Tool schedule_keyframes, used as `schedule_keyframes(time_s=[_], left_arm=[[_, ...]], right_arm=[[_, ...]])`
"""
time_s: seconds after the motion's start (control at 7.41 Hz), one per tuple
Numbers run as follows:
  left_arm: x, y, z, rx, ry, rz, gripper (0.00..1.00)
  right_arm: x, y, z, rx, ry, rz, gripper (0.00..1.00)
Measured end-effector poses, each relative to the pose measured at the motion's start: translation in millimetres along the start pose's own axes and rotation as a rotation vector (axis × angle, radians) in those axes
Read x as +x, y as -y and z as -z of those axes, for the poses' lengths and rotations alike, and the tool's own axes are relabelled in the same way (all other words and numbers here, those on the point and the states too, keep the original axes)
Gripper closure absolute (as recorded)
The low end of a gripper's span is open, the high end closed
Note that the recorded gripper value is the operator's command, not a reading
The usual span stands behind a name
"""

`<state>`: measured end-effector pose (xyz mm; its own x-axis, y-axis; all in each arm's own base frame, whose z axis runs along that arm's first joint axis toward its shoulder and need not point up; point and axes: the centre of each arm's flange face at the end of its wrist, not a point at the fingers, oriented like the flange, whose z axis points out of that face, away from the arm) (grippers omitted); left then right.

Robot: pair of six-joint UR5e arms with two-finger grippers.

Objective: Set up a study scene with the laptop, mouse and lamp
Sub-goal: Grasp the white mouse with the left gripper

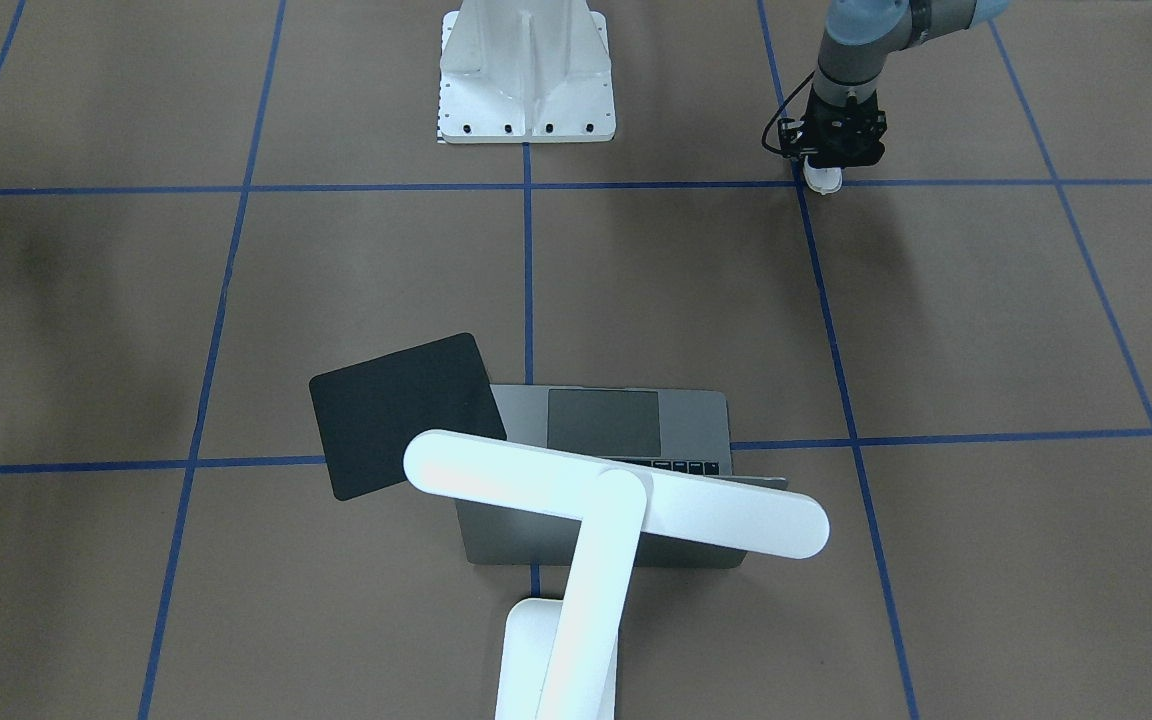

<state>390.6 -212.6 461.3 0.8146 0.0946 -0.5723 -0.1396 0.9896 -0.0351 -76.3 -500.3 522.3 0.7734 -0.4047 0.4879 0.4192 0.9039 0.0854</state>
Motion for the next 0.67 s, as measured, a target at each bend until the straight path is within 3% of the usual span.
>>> schedule_keyframes(time_s=[0.4,0.67], left_arm=[[31,13,39,0.027,-0.104,-0.034,0.73],[64,49,81,0.105,-0.203,-0.021,0.73]], right_arm=[[6,-1,-2,-0.005,-0.002,-0.014,0.0],[22,-2,-14,-0.026,0.005,-0.048,0.0]])
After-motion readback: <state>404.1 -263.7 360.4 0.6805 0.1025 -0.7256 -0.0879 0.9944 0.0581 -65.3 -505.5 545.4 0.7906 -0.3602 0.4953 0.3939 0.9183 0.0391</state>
